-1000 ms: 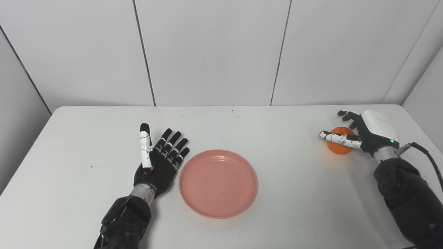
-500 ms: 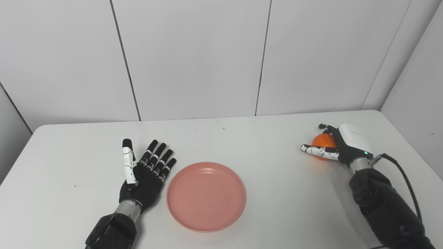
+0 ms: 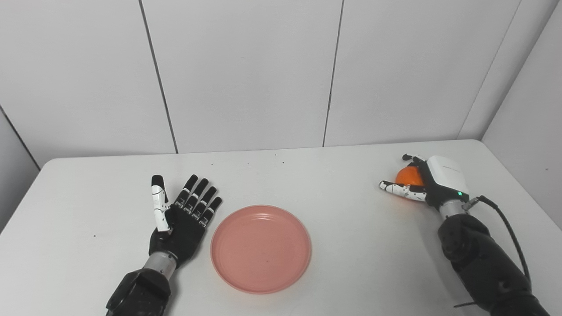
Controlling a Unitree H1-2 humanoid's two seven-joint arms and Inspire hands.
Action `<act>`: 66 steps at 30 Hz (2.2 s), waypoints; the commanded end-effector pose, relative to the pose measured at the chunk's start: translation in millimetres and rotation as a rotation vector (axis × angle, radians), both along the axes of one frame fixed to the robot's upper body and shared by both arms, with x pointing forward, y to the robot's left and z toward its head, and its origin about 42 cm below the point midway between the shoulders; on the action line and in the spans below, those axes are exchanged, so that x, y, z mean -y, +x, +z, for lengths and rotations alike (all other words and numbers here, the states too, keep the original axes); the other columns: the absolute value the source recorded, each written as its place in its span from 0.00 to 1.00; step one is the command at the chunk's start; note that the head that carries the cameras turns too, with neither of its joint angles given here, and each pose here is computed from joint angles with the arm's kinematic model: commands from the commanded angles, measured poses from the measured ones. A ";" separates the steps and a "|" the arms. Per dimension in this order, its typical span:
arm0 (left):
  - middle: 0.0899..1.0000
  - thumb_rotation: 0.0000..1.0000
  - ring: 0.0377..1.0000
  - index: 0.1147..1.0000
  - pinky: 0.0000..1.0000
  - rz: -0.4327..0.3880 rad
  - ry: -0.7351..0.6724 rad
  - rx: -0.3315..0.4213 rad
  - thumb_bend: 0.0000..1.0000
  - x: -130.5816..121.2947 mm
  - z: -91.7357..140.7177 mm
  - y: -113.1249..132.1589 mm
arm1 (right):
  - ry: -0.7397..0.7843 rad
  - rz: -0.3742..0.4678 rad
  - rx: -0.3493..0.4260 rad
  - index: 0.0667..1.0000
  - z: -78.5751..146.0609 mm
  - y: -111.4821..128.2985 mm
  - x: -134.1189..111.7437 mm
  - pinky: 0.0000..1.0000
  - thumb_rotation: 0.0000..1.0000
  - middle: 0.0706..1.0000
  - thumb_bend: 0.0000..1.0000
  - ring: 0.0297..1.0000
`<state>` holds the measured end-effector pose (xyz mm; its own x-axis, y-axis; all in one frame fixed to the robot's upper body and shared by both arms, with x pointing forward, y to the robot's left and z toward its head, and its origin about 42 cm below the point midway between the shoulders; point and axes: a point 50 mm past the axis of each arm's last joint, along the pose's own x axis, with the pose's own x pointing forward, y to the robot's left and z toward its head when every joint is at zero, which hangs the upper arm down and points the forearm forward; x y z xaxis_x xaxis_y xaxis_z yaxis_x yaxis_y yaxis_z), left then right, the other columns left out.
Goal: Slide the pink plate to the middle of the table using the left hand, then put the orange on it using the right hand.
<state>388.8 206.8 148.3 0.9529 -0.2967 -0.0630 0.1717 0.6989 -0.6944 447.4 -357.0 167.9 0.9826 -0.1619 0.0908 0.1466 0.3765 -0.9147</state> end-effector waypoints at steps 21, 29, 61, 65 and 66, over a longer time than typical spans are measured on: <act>1.00 0.89 1.00 1.00 1.00 0.014 0.039 -0.018 0.74 1.7 4.3 0.2 | -0.008 0.039 0.078 0.27 2.8 11.5 0.0 0.15 0.35 0.23 0.52 0.18; 1.00 0.90 0.99 1.00 1.00 0.022 0.054 -0.024 0.74 7.4 5.8 -1.6 | 0.000 0.049 0.079 0.26 4.5 10.3 4.7 0.15 0.36 0.22 0.53 0.18; 0.95 0.92 0.94 1.00 0.96 0.008 0.144 0.000 0.73 64.6 1.9 -4.8 | 0.054 0.581 0.485 0.33 118.4 -22.8 -77.1 0.15 0.37 0.23 0.51 0.18; 0.95 0.93 0.94 1.00 0.96 -0.001 0.146 -0.006 0.74 68.1 -0.2 -3.5 | 0.075 0.633 0.495 0.36 123.1 -31.7 -93.2 0.15 0.35 0.24 0.50 0.18; 0.95 0.93 0.94 1.00 0.96 -0.003 0.145 -0.008 0.74 68.3 -0.5 -3.0 | 0.085 0.656 0.496 0.36 122.6 -33.6 -97.6 0.15 0.33 0.24 0.50 0.18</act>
